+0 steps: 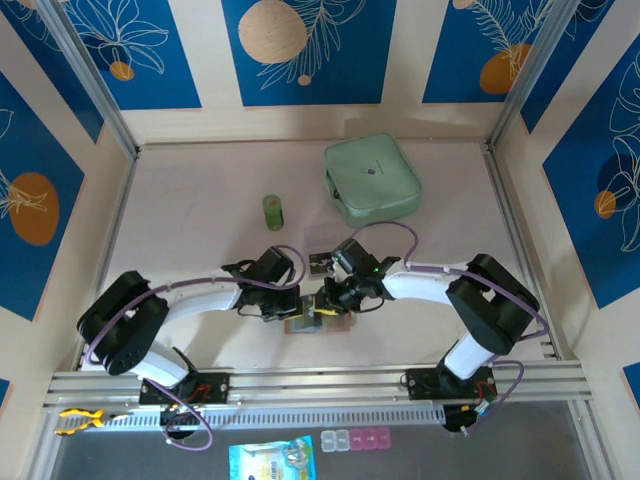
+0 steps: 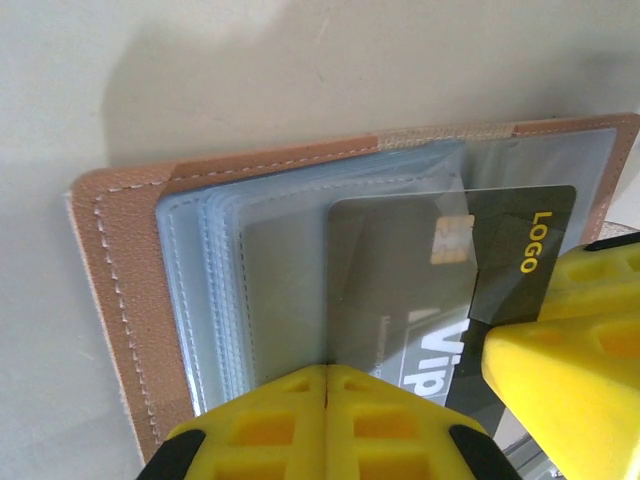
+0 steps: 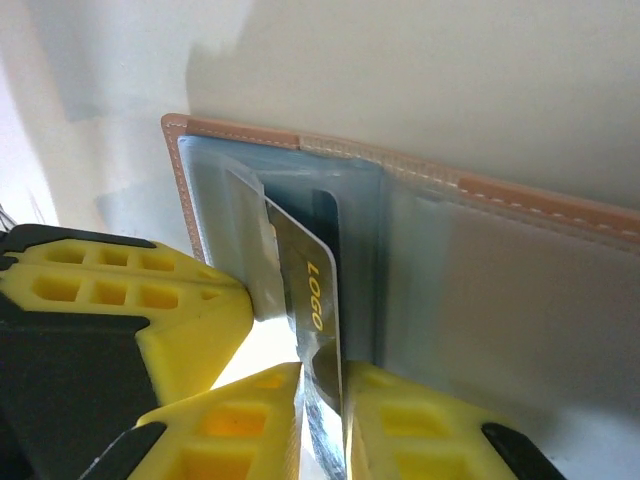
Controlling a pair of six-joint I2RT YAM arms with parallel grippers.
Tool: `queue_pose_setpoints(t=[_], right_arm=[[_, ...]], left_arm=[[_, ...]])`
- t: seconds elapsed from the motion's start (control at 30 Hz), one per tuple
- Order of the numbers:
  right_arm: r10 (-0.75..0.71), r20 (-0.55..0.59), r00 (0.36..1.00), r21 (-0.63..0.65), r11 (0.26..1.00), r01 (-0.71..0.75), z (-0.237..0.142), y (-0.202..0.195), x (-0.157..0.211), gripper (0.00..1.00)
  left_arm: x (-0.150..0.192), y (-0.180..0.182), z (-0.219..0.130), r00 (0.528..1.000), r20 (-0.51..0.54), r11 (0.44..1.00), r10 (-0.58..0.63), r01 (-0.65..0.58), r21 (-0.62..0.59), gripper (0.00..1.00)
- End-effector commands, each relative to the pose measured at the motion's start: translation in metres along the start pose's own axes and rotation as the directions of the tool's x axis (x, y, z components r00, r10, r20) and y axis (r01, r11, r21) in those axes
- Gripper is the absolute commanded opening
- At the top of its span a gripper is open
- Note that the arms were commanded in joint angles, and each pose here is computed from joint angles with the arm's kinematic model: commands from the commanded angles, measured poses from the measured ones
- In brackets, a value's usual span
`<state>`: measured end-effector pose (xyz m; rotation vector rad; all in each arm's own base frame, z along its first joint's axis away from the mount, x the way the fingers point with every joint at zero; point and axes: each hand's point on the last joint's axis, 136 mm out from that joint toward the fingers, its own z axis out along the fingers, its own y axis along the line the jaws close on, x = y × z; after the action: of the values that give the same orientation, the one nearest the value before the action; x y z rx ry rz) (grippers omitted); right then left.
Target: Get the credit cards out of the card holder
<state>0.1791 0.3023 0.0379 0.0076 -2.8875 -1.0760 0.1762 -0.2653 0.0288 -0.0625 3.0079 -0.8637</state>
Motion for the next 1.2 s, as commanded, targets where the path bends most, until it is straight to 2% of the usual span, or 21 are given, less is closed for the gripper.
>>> queue_pose_setpoints(t=[0.0, 0.23, 0.5, 0.83, 1.0, 1.17], right_arm=[[0.007, -0.015, 1.0, -0.031, 0.999, -0.007, -0.002, 0.005, 0.002, 0.17], [0.016, -0.005, 1.0, 0.009, 1.0, -0.015, -0.002, -0.009, 0.003, 0.12], [0.017, 0.023, 1.0, 0.051, 0.999, -0.018, -0.019, -0.024, 0.003, 0.08], [-0.025, 0.056, 0.998, 0.047, 0.999, 0.023, -0.038, -0.017, 0.001, 0.03], [-0.075, 0.082, 0.994, 0.048, 0.996, 0.072, -0.052, -0.013, -0.007, 0.0], [-0.207, 0.088, 0.974, 0.055, 0.978, 0.203, -0.072, -0.002, -0.016, 0.0]], left_arm=[[0.008, 0.015, 0.007, 0.999, -0.033, 0.998, -0.03, 0.028, -0.06, 0.0], [0.008, 0.016, 0.006, 0.999, -0.031, 0.998, -0.027, 0.025, -0.065, 0.0], [0.008, 0.015, 0.007, 0.999, -0.032, 0.998, -0.025, 0.023, -0.064, 0.0], [0.006, 0.007, 0.004, 0.999, -0.031, 0.999, -0.011, 0.01, -0.035, 0.0], [0.002, -0.002, 0.001, 1.0, -0.025, 1.0, 0.004, -0.004, -0.014, 0.0], [-0.001, -0.01, -0.006, 1.0, -0.007, 1.0, 0.017, -0.017, 0.007, 0.02]])
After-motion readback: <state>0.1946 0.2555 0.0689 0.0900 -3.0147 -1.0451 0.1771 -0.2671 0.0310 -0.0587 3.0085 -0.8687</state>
